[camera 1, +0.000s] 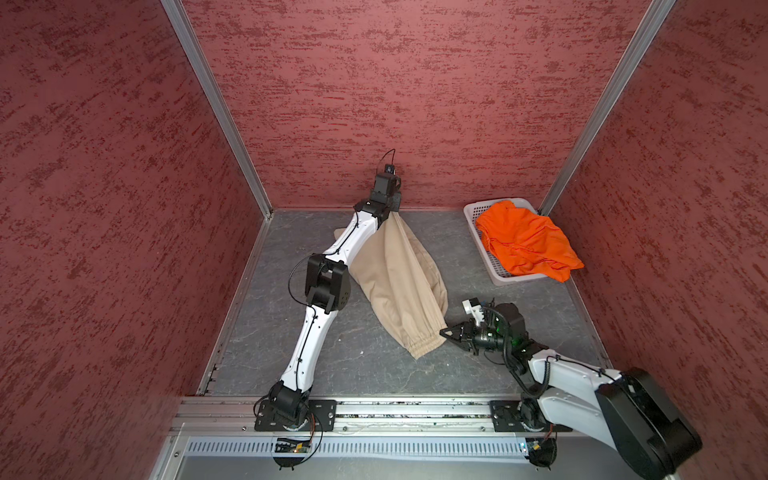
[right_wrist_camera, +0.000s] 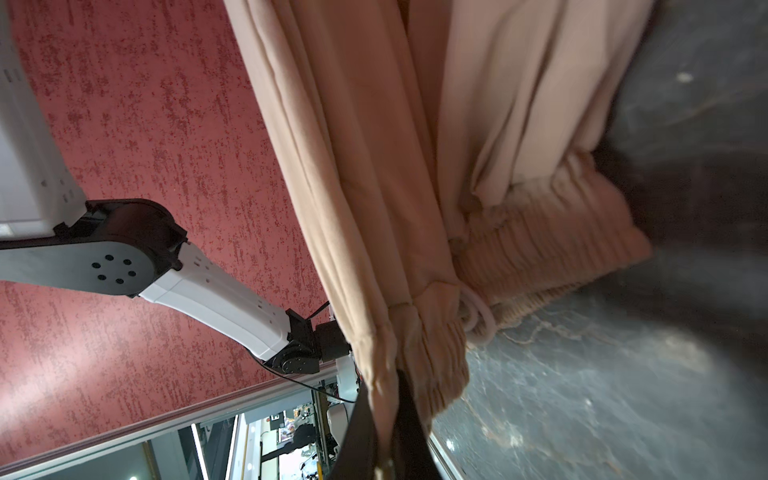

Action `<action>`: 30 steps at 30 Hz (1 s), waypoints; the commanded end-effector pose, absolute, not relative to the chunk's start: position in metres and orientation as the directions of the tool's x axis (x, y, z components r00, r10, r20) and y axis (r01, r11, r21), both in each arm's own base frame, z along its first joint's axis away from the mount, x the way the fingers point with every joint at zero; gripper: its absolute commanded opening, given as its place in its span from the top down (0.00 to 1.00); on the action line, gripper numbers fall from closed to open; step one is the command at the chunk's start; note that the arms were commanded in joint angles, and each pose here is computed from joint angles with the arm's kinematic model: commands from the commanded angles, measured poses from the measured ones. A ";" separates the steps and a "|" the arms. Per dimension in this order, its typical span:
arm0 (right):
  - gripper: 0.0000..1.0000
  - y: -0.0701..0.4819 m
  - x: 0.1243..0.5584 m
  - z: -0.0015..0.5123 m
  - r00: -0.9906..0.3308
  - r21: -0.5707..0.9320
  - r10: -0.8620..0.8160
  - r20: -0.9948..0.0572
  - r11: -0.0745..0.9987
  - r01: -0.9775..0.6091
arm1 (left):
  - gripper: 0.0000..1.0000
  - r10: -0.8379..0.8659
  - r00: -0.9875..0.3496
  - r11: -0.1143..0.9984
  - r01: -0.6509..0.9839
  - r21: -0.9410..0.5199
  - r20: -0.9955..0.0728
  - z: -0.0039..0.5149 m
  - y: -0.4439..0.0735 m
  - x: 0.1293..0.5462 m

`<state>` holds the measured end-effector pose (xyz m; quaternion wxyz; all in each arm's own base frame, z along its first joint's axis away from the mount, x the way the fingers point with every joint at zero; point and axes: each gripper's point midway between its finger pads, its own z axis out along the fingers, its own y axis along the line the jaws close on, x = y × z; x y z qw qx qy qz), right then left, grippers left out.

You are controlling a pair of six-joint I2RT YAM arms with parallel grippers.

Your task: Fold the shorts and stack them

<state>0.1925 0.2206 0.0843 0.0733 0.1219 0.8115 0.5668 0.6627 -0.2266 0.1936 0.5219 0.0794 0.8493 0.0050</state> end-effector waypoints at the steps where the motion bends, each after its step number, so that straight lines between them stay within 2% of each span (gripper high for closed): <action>1: 1.00 0.221 0.182 0.072 -0.960 0.927 0.249 0.131 0.312 0.208 | 1.00 0.099 -0.313 0.995 0.052 0.087 -0.945 0.226 -0.213 0.683; 13: 1.00 0.203 0.213 0.053 -0.913 0.892 0.383 0.144 0.349 0.287 | 1.00 0.108 -0.321 0.991 0.105 0.078 -0.941 0.178 -0.242 0.691; 14: 0.99 0.202 0.216 0.053 -0.909 0.891 0.392 0.142 0.350 0.290 | 1.00 0.111 -0.320 0.991 0.113 0.078 -0.941 0.174 -0.246 0.691; 16: 0.90 0.200 0.222 0.054 -0.905 0.892 0.405 0.133 0.349 0.287 | 0.98 0.116 -0.323 0.989 0.123 0.080 -0.939 0.167 -0.251 0.692; 19: 0.70 0.198 0.231 0.056 -0.896 0.893 0.429 0.117 0.349 0.284 | 0.79 0.122 -0.335 0.987 0.138 0.080 -0.934 0.156 -0.256 0.692; 22: 0.55 0.195 0.237 0.061 -0.887 0.889 0.449 0.102 0.359 0.285 | 0.61 0.125 -0.328 0.984 0.159 0.076 -0.936 0.165 -0.262 0.689; 25: 0.50 0.186 0.245 0.074 -0.882 0.856 0.470 0.028 0.444 0.264 | 0.42 0.133 -0.294 0.980 0.183 0.080 -0.947 0.196 -0.263 0.684; 28: 0.49 0.161 0.256 0.095 -0.864 0.750 0.483 -0.143 0.622 0.224 | 0.32 0.135 -0.270 0.977 0.195 0.083 -0.953 0.238 -0.259 0.674; 30: 0.49 0.145 0.264 0.118 -0.842 0.683 0.472 -0.262 0.707 0.183 | 0.31 0.133 -0.290 0.973 0.223 0.068 -0.948 0.258 -0.257 0.660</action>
